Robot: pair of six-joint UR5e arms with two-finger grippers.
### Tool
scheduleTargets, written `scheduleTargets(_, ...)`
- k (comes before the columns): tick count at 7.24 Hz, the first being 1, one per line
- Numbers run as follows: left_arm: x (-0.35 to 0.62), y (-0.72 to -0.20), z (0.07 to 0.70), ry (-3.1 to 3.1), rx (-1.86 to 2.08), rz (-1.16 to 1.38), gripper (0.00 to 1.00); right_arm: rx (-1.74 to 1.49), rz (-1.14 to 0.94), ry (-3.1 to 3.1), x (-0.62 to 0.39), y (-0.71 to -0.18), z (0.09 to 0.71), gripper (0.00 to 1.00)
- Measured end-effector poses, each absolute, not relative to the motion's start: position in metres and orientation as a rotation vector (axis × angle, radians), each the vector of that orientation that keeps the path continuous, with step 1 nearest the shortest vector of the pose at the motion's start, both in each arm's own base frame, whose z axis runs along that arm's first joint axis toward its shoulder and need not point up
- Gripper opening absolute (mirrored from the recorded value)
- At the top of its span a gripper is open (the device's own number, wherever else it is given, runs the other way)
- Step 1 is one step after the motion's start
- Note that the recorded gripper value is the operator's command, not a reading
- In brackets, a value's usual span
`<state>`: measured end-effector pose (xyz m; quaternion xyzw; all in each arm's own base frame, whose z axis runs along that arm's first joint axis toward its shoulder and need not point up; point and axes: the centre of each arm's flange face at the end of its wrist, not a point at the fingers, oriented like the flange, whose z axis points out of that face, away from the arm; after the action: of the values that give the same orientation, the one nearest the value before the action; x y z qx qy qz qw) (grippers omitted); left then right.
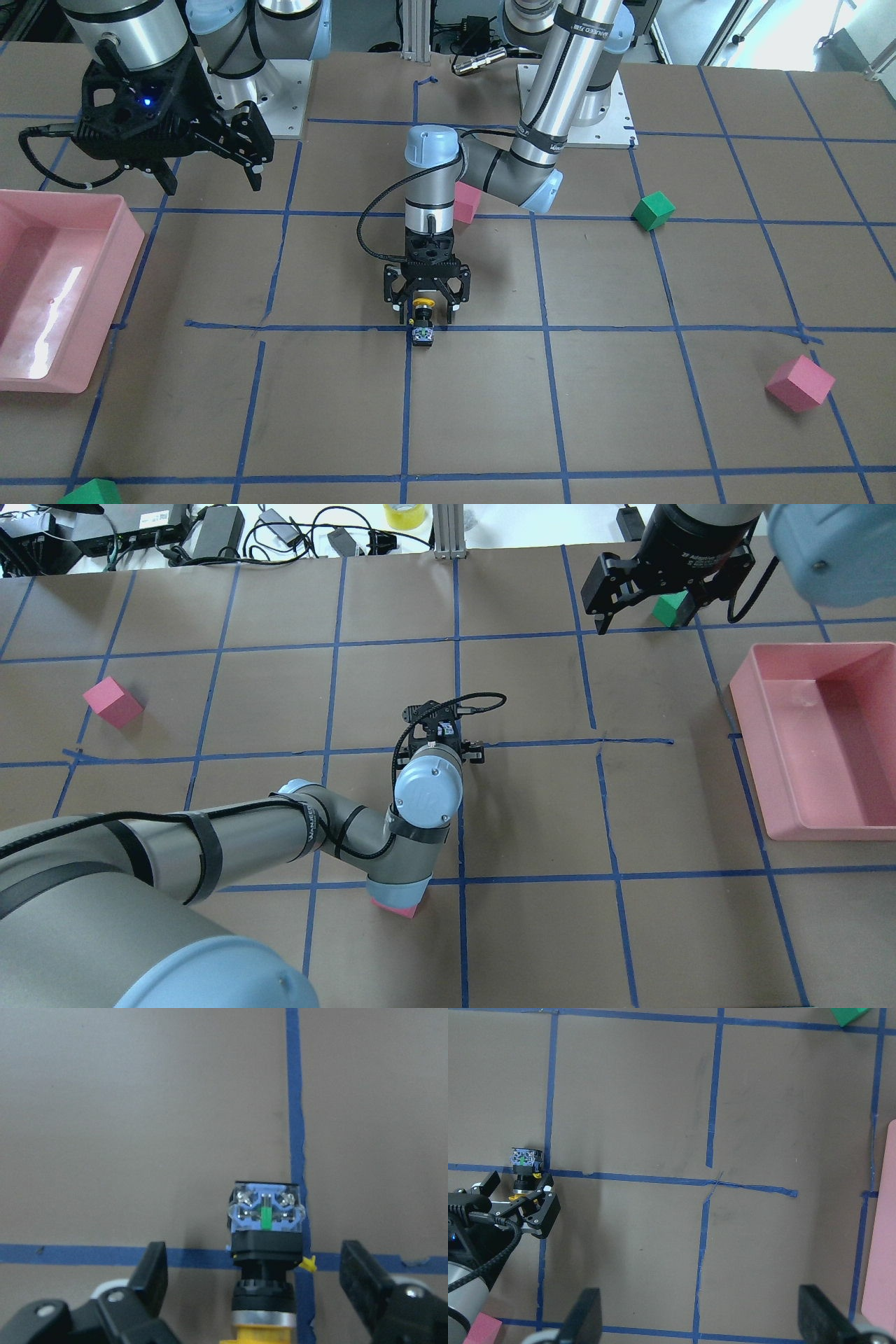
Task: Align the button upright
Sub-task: 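Lower the left gripper and grasp the button switch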
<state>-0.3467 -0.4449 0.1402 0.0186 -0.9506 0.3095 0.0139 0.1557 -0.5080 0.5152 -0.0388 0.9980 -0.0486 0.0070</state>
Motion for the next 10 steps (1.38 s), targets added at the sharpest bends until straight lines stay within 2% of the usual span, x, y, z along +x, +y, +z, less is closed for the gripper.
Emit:
scheduleTargets(2,-0.347,-0.442,0.135,-2.964,0.044,0.968,0.65,-0.122,-0.15,3.121,0.156,-0.508,0.515,1.0)
scheduleTargets(3,-0.346,-0.439,0.134,-2.967,0.039,0.965,0.47,-0.123,-0.15,3.121,0.156,-0.508,0.515,1.0)
scheduleTargets(4,-0.345,-0.436,0.133,-2.971,0.032,0.959,0.15,-0.123,-0.148,3.12,0.156,-0.508,0.514,1.0)
scheduleTargets(5,-0.345,-0.434,0.134,-2.971,0.02,0.958,0.03,-0.123,-0.147,3.118,0.156,-0.508,0.514,1.0)
scheduleTargets(6,-0.344,-0.434,0.134,-2.974,0.007,0.956,0.0,-0.124,-0.148,3.116,0.157,-0.508,0.514,1.0)
scheduleTargets(10,-0.345,-0.444,0.169,-2.958,-0.017,0.99,0.0,-0.124,-0.151,3.113,0.157,-0.508,0.514,1.0)
